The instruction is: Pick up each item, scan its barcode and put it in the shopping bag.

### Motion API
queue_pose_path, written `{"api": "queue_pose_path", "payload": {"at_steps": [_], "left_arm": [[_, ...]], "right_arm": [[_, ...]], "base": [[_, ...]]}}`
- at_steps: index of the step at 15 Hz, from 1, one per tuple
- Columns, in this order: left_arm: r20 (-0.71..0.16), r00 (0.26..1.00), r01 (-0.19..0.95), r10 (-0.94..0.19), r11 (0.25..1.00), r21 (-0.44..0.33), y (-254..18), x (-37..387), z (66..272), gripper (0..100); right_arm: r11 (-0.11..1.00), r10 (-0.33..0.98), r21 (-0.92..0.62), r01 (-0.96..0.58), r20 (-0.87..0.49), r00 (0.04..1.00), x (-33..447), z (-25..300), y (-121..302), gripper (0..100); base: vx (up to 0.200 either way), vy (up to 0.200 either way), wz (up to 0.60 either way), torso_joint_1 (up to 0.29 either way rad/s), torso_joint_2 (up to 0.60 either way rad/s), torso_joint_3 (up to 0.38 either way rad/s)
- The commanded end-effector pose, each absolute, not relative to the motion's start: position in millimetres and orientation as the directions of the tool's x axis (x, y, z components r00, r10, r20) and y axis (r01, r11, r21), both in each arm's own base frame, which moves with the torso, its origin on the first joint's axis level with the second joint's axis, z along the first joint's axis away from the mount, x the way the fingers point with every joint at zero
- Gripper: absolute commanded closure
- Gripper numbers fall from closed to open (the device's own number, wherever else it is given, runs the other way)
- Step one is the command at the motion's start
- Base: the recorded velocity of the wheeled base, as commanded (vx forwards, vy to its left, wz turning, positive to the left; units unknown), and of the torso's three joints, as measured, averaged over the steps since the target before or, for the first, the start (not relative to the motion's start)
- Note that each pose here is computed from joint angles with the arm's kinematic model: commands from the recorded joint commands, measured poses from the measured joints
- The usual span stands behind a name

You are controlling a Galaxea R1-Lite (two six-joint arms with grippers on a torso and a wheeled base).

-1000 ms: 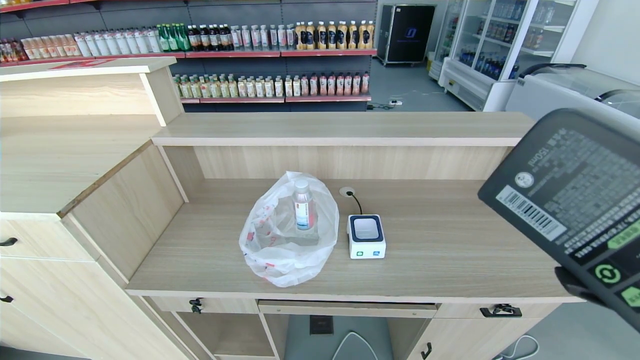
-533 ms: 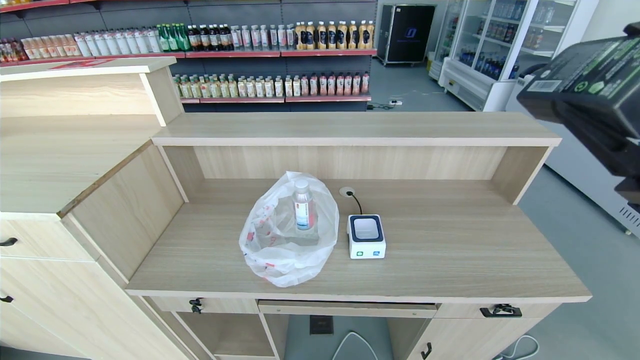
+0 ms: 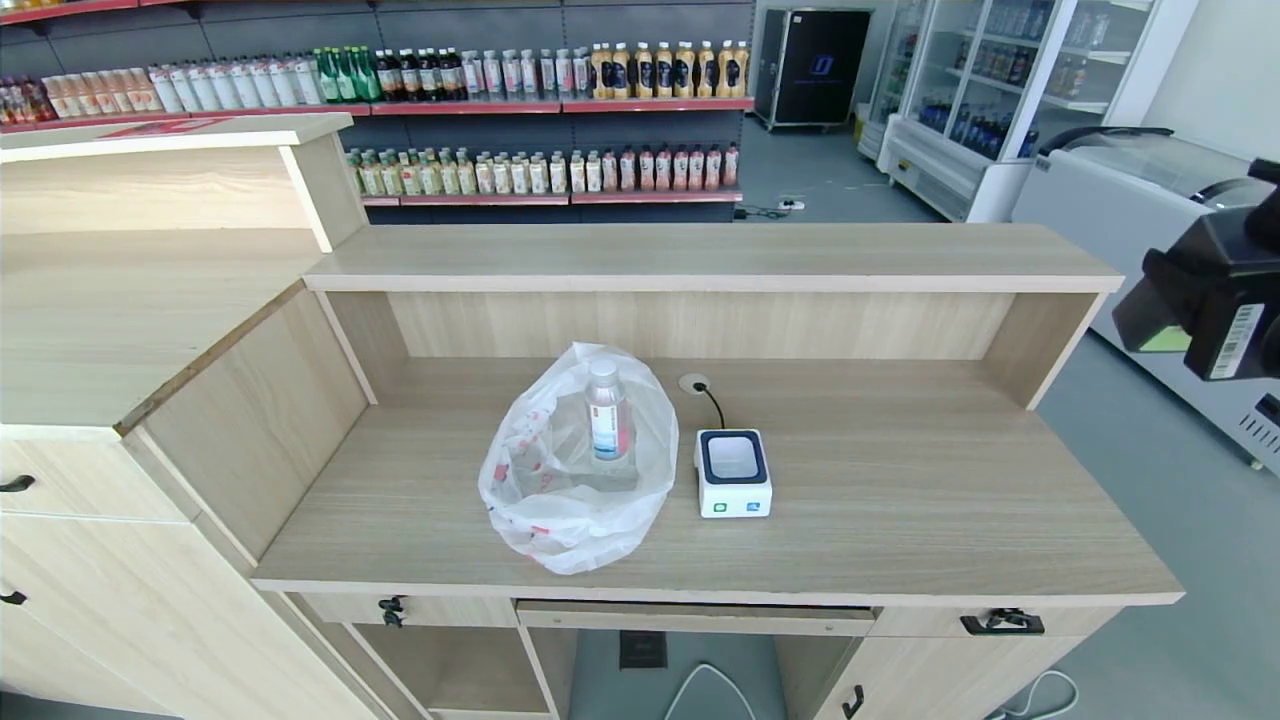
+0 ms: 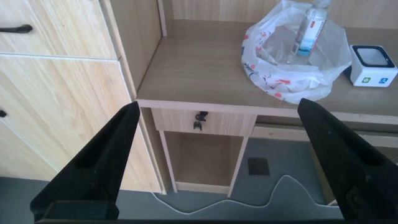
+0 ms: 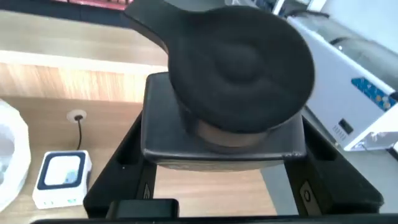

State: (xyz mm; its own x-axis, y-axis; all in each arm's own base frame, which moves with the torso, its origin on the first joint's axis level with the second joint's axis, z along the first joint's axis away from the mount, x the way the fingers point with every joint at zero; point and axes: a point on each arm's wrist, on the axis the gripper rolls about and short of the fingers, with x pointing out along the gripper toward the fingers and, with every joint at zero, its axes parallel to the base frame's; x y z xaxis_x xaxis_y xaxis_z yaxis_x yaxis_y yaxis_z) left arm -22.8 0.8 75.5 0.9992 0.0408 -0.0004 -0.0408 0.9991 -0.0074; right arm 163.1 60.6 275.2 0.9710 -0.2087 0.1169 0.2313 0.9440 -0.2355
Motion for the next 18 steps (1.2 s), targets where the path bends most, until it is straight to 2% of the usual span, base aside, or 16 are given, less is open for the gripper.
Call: {"api": "queue_pose_path", "payload": {"at_steps": [1, 4, 7, 12, 15, 18], "left_arm": [[0.000, 0.999, -0.041, 0.041, 0.999, -0.008, 1, -23, 75, 0], [0.000, 0.999, -0.043, 0.043, 0.999, -0.008, 1, -23, 75, 0], [0.000, 0.999, -0.040, 0.040, 0.999, -0.008, 1, -23, 75, 0], [0.000, 0.999, -0.041, 0.041, 0.999, -0.008, 1, -23, 75, 0], [0.000, 0.999, -0.041, 0.041, 0.999, -0.008, 1, -23, 75, 0], [0.000, 0.999, -0.041, 0.041, 0.999, -0.008, 1, -23, 75, 0]], "right_arm": [[0.939, -0.273, -0.220, 0.266, -0.001, 0.962, 175, 259, 49, 100], [0.928, -0.343, -0.210, 0.308, -0.156, 0.926, 182, 241, 29, 100], [0.938, -0.329, -0.179, 0.298, -0.180, 0.927, 192, 237, 17, 100], [0.957, -0.283, -0.120, 0.264, -0.192, 0.940, 217, 235, 22, 100], [0.986, -0.100, 0.113, 0.126, -0.211, 0.972, 224, 233, 26, 100], [0.953, -0.101, 0.249, 0.170, -0.268, 0.958, 236, 219, 24, 100]], "base": [[0.000, 0.000, 0.00, 0.000, 0.00, 0.000], [0.000, 0.000, 0.00, 0.000, 0.00, 0.000], [0.000, 0.000, 0.00, 0.000, 0.00, 0.000], [0.000, 0.000, 0.60, -0.001, 0.00, 0.004], [0.000, 0.000, 0.20, 0.002, 0.00, -0.001], [0.000, 0.000, 0.00, 0.000, 0.00, 0.000]]}}
